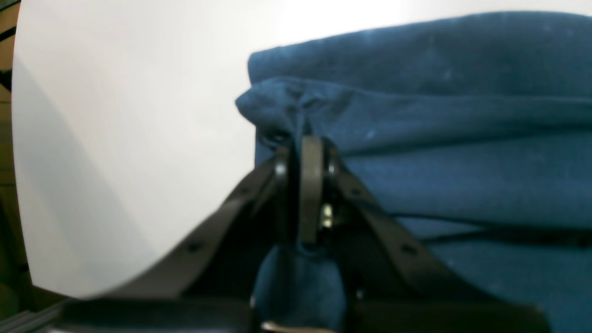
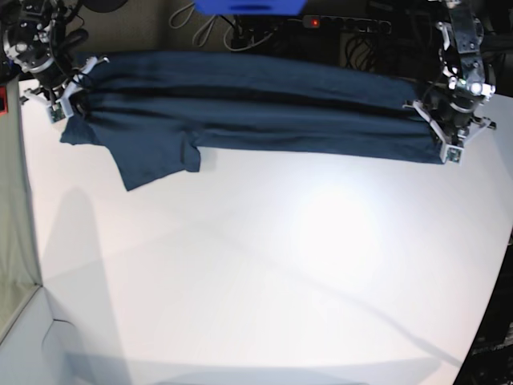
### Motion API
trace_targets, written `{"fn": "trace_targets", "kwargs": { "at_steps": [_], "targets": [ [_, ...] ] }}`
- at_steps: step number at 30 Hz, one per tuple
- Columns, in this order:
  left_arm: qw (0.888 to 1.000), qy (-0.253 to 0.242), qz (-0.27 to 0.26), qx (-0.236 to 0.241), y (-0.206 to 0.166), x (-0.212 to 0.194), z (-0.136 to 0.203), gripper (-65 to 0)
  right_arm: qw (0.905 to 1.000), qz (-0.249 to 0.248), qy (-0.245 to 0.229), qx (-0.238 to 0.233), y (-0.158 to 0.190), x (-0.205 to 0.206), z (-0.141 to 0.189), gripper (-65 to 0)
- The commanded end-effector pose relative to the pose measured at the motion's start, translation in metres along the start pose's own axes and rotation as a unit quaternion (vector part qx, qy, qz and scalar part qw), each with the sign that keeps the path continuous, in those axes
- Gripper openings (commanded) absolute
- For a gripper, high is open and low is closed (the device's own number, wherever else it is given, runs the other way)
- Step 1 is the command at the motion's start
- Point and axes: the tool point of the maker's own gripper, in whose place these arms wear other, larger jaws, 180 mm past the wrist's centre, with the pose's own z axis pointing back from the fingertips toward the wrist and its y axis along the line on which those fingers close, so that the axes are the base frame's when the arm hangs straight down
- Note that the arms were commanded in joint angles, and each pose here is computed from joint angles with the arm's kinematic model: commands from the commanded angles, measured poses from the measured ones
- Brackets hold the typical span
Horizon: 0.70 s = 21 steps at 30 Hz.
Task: Layout the t-shirt on the table in an organized manner, then fold the t-shirt properly
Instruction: 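Hold the folded strip with both grippers and straighten its ends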
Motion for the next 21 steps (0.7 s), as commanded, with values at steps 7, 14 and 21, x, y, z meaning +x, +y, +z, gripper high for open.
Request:
{"fn": "trace_targets", "kwargs": {
  "at_steps": [7, 14, 21],
  "targets": [
    [1.0, -0.013, -0.005, 0.018, 0.013, 0.01, 0.003, -64.9, 1.0, 0.007, 0.001, 0.001, -0.001, -0.002, 0.005, -65.0],
    [1.0, -0.012, -0.004, 0.018, 0.013, 0.008, 0.003, -64.9, 0.999, 0.026, 0.03, 0.021, 0.008, -0.017, -0.001, -59.2],
    [1.0, -0.01, -0.006, 0.016, 0.011, 0.006, 0.003, -64.9, 0.9977, 0.057, 0.035, 0.004, 0.005, -0.013, 0.0, -28.3]
  ]
}}
